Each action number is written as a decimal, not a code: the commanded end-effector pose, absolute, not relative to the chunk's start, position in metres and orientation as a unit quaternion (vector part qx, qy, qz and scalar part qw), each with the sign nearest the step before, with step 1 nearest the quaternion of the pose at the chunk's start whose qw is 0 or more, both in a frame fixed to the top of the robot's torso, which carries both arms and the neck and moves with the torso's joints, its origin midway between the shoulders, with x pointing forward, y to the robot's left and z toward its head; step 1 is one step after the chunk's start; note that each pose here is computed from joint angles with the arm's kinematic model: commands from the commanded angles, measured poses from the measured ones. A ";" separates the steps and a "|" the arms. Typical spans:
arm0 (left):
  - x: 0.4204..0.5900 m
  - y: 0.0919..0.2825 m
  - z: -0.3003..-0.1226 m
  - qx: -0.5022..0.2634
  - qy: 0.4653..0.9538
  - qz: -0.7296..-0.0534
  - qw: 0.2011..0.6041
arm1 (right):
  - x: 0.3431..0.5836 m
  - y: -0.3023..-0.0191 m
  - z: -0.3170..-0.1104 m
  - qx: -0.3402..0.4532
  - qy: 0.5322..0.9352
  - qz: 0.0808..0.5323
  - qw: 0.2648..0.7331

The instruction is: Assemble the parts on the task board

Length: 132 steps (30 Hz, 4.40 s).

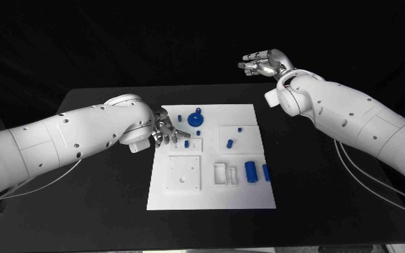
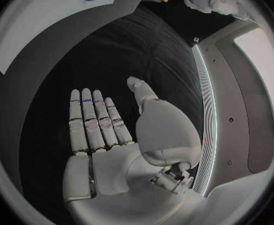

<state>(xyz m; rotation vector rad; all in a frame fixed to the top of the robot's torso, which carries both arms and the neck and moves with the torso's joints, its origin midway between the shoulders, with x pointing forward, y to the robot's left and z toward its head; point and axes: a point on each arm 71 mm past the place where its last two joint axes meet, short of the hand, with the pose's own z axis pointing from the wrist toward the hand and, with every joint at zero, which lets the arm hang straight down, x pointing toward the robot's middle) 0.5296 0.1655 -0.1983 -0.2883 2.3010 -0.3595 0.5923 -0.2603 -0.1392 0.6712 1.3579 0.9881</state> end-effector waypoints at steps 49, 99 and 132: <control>0.619 0.187 -0.147 -0.150 0.860 -0.138 0.467 | 0.585 -0.250 -0.129 0.280 0.576 0.454 0.619; 0.614 0.171 -0.181 -0.094 0.893 -0.105 0.427 | 0.583 -0.238 -0.126 0.257 0.583 0.458 0.620; 0.615 0.169 -0.191 -0.112 0.897 -0.106 0.415 | 0.584 -0.229 -0.127 0.255 0.584 0.465 0.615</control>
